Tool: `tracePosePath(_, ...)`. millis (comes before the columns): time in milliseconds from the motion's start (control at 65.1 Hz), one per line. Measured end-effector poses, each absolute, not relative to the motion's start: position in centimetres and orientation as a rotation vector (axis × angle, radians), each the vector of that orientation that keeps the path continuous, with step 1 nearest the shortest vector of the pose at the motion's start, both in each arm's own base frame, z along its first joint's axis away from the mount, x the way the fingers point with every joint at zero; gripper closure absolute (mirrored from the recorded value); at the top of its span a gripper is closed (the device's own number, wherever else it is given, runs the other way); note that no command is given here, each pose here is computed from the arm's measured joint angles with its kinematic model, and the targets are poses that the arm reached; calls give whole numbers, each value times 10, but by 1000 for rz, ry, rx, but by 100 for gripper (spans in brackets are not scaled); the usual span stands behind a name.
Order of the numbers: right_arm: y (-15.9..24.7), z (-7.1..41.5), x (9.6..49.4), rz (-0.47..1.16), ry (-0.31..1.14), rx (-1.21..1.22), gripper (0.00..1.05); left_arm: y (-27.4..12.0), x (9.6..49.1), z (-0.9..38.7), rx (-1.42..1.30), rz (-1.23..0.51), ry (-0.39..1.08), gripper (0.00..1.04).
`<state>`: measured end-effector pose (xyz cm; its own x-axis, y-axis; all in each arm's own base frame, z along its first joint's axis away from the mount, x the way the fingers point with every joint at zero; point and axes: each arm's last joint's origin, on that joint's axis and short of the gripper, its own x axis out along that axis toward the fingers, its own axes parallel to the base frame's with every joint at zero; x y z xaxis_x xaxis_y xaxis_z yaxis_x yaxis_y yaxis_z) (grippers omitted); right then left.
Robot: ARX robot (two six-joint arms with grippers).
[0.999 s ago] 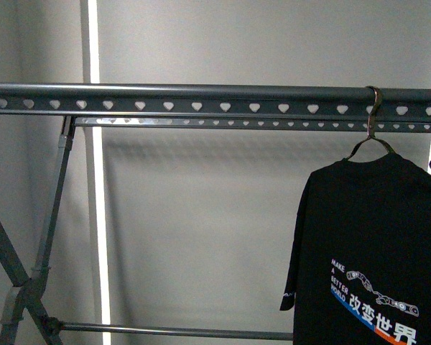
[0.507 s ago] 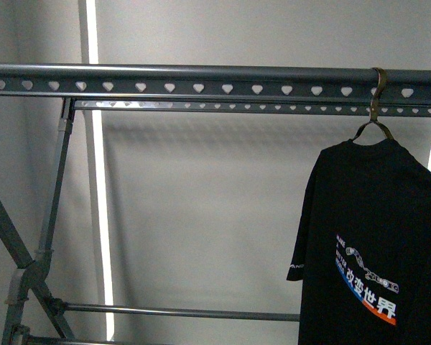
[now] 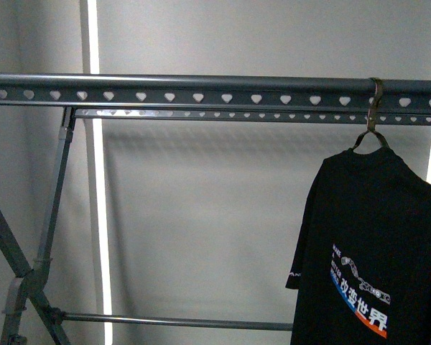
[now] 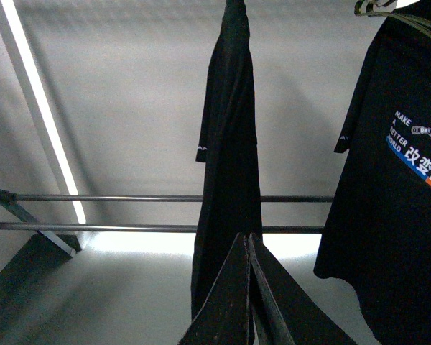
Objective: Hang clothes on hanger
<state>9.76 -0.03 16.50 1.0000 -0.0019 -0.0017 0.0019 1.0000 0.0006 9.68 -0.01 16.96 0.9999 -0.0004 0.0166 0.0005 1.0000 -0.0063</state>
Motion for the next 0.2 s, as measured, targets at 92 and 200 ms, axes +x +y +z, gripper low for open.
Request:
tracePosePath(92, 0, 165, 98, -2, 2, 0, 94, 0, 97, 170, -6, 0, -17, 87)
tracePosePath(200, 0, 165, 98, -2, 2, -1, 73, 0, 97, 170, -6, 0, -17, 66)
